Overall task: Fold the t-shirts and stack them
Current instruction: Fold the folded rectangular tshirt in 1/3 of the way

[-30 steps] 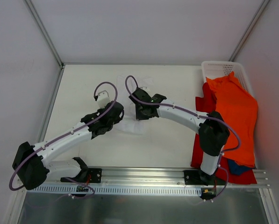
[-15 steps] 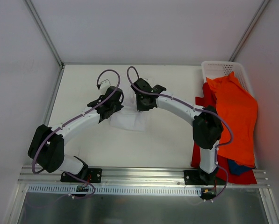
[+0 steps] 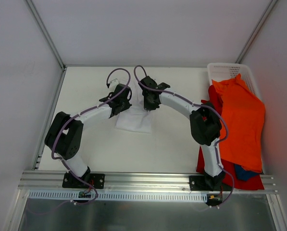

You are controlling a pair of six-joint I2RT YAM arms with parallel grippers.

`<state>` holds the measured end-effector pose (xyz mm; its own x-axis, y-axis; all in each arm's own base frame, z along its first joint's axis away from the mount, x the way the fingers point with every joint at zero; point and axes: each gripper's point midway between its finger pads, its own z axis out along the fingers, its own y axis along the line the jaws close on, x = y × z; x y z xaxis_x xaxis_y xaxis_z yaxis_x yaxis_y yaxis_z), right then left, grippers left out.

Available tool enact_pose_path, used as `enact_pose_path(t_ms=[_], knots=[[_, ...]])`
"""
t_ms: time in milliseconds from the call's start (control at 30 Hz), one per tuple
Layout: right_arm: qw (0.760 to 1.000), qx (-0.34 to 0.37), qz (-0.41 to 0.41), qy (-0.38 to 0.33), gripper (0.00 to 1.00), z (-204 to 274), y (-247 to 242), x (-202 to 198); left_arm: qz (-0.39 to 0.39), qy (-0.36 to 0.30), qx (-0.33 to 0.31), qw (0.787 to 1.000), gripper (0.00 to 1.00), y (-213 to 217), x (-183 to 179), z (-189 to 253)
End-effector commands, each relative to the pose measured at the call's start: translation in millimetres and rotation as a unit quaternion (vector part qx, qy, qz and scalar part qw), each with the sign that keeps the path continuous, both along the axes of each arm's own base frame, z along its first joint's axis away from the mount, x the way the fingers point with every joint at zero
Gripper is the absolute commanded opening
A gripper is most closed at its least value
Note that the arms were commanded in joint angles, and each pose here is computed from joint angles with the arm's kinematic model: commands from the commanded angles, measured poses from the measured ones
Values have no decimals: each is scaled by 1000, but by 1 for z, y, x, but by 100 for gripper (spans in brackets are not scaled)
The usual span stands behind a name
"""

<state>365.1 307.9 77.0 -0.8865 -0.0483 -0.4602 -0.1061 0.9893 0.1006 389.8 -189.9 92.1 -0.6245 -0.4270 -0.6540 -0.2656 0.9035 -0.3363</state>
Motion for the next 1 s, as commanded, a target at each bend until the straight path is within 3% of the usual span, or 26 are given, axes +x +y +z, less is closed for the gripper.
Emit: enact_pose_path(t_ms=[0, 33, 100, 133, 167, 233, 367, 433, 500, 533, 633, 833, 967], knots=[[1000, -3, 3, -6, 4, 3, -3, 17, 0, -25, -17, 1000, 0, -5, 23, 12], [1000, -2, 2, -7, 9, 2, -3, 19, 0, -25, -19, 1000, 0, -6, 26, 12], [1000, 1, -1, -9, 29, -3, -4, 26, 1, -24, -18, 1000, 0, -7, 29, 7], [1000, 2, 0, -9, 45, -4, -4, 28, 2, -24, -18, 1000, 0, -7, 31, 7], [1000, 1, -2, -9, 75, -7, -5, 32, 3, -21, -18, 1000, 0, -7, 32, 2], [1000, -5, -6, -11, 94, -9, -8, 35, 7, -19, -20, 1000, 0, -7, 36, -2], [1000, -12, -12, -12, 99, -13, -12, 41, 14, -5, -23, 1000, 0, -5, 38, -17], [1000, -17, -15, -18, 99, -11, -15, 42, 19, -3, -26, 999, 9, -2, 42, -19], [999, -21, -16, -18, 99, -11, -19, 40, 21, 0, -29, 999, 31, 0, 46, -20], [999, -23, -19, -25, 99, -5, -22, 39, 23, -1, -30, 999, 67, 3, 48, -21], [998, -35, -33, -45, 99, 12, -36, 35, 41, -7, -25, 999, 99, 18, 59, -18], [990, -55, -55, -117, 100, 75, -69, 30, 71, -45, -17, 996, 99, 47, 89, 11], [988, -26, -46, -143, 99, 127, -69, 20, 62, -114, -6, 992, 99, 53, 105, 80]])
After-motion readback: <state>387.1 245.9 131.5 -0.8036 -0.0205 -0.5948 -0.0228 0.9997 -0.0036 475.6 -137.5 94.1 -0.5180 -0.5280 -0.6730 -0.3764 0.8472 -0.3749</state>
